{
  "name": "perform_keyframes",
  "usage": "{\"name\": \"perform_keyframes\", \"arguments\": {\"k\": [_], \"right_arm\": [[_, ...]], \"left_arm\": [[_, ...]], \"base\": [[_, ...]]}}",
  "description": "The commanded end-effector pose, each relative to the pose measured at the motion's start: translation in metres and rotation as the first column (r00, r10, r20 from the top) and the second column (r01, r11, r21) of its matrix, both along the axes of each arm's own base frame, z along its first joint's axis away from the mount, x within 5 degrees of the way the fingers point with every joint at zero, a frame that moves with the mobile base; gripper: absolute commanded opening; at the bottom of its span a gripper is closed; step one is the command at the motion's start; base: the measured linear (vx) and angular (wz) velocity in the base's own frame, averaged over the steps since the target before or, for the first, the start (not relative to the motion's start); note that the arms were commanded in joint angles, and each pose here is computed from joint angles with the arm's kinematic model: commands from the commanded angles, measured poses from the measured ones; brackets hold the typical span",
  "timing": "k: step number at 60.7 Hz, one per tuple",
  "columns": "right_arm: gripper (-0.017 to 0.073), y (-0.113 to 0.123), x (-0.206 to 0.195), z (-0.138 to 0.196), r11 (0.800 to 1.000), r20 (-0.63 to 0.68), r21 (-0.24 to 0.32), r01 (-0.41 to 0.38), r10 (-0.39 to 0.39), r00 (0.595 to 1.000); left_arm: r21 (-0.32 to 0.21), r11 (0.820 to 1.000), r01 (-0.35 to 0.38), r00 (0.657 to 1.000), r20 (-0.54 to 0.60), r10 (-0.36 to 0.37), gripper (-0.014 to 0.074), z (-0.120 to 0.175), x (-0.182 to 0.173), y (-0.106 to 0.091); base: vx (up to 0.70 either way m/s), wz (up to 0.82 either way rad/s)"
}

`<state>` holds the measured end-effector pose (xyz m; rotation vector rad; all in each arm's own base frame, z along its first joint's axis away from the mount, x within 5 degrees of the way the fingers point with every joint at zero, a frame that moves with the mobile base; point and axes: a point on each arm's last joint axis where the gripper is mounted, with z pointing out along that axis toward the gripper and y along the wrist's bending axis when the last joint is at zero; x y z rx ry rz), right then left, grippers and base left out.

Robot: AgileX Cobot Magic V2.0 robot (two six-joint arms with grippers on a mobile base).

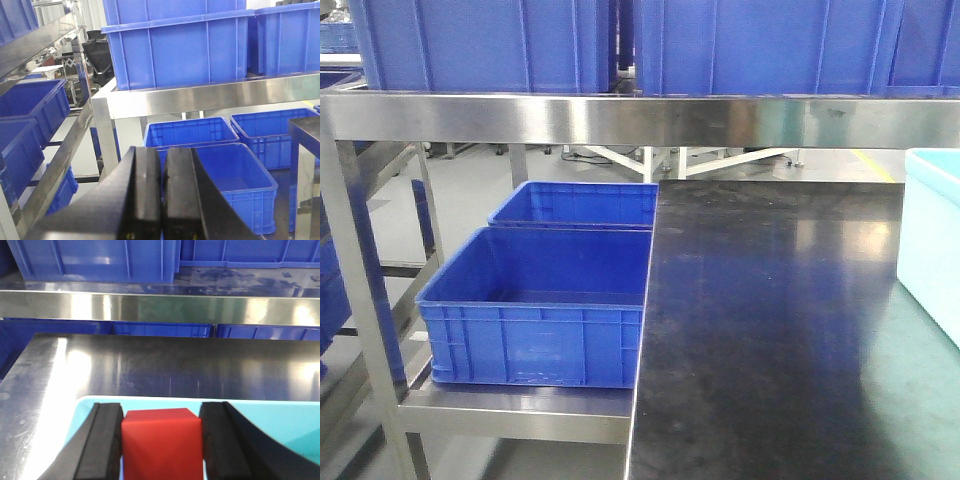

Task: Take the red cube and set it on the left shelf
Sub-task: 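Lift the red cube out of the light-blue bin with the right gripper, then turn the base away from the table while holding the red cube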

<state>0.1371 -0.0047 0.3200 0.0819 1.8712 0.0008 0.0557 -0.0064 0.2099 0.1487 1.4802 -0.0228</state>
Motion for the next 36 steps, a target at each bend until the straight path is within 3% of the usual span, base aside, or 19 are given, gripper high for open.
{"name": "perform_keyframes", "arguments": {"k": [1,36], "right_arm": [[0.0050,0.0005,0.0025,0.0174,1.000,0.113,-0.010,-0.007,0.009,0.994],[0.0050,0.0005,0.0025,0.0174,1.000,0.113,-0.010,-0.007,0.009,0.994]], "left_arm": [[-0.007,1.000,0.001,0.999,0.053,0.000,0.0106,-0.0003,0.0010,0.0001],[-0.007,1.000,0.001,0.999,0.053,0.000,0.0106,-0.0003,0.0010,0.0001]], "base": [[0.00,0.00],[-0.01,-0.01]]}}
